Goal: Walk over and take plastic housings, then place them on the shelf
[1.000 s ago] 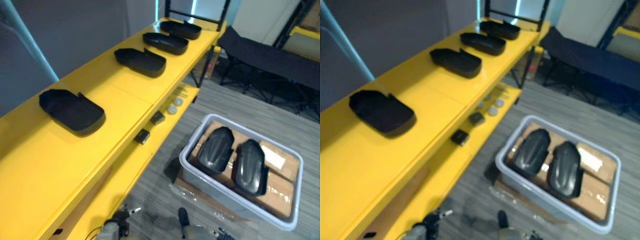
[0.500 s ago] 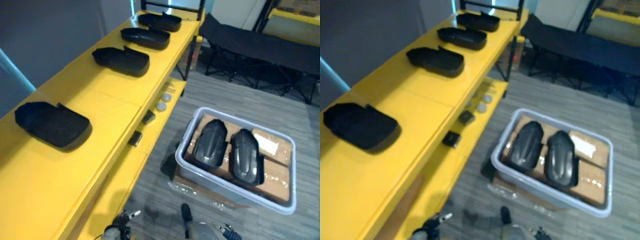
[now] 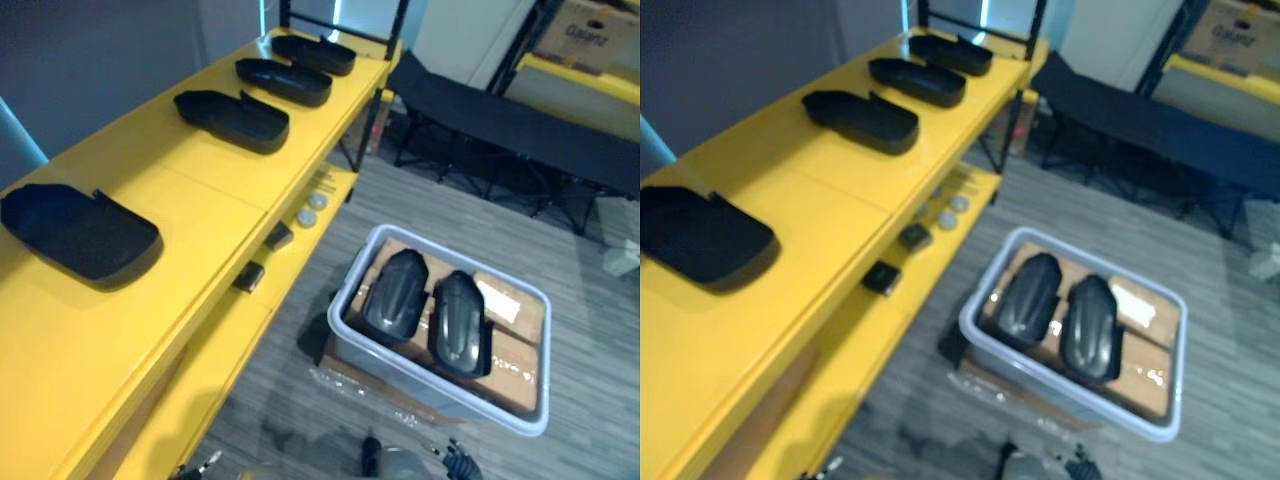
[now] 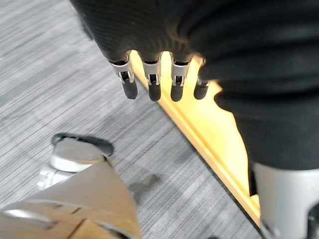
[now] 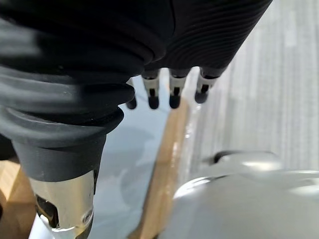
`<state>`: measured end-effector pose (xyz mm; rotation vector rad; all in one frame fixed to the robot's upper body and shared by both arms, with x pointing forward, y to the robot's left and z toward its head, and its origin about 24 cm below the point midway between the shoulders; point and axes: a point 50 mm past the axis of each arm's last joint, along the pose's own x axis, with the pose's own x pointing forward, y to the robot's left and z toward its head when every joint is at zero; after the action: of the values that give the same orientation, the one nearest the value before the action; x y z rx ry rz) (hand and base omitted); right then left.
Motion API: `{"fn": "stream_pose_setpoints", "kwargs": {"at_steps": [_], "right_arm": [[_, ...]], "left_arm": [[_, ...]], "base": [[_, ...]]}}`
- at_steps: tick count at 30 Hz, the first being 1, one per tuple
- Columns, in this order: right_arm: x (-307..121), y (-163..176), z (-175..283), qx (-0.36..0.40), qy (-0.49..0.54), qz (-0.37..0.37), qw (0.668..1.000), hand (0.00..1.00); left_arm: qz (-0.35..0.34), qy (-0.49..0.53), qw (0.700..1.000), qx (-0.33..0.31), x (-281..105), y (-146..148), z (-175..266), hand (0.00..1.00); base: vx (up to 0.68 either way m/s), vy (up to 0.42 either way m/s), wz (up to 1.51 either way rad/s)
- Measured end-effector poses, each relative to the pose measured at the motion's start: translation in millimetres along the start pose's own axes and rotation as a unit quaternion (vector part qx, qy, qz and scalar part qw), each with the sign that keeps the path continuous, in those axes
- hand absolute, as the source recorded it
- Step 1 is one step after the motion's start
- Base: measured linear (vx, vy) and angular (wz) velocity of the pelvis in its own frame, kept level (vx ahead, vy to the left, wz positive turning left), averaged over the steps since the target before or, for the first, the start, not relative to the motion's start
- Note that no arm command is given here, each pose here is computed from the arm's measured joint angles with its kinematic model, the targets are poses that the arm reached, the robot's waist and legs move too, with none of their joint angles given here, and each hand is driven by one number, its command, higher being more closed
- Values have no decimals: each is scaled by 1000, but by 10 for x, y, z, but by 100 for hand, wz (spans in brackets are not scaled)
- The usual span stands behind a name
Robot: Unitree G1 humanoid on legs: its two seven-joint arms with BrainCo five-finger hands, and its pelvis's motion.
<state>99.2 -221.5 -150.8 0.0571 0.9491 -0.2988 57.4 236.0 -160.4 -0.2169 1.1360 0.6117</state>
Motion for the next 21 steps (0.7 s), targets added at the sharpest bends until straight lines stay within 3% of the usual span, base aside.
{"fn": "stream_pose_setpoints", "kwargs": {"at_steps": [4,8,11,15,17,18,20,21], "right_arm": [[106,126,326,-36,-42,21,998,0],[71,158,561,-62,-123,24,990,0],[-83,325,843,-167,-238,66,955,0],[-369,841,1040,-300,-334,228,864,0],[-684,1326,998,-359,-360,377,774,0],[-780,1439,965,-370,-363,414,748,0],[-1146,1771,879,-403,-362,547,638,0],[-1221,1821,884,-408,-364,570,614,0]], "left_arm": [[-27,1,999,-46,-40,-248,-69,0],[-38,-3,998,-45,-53,-284,-97,0],[-55,-23,998,-7,-69,-298,-104,0],[-65,-42,996,48,-32,-237,38,0],[-63,-60,994,72,-1,-174,190,0],[-63,-63,993,72,4,-169,218,0],[-63,-70,993,66,16,-177,289,0],[-63,-70,993,67,16,-173,290,0]], "base": [[-62,-222,4],[-109,-107,-2],[-92,54,-32],[-46,127,-30],[-60,123,-17],[-27,85,-11],[-16,72,-8],[-7,64,0]]}}
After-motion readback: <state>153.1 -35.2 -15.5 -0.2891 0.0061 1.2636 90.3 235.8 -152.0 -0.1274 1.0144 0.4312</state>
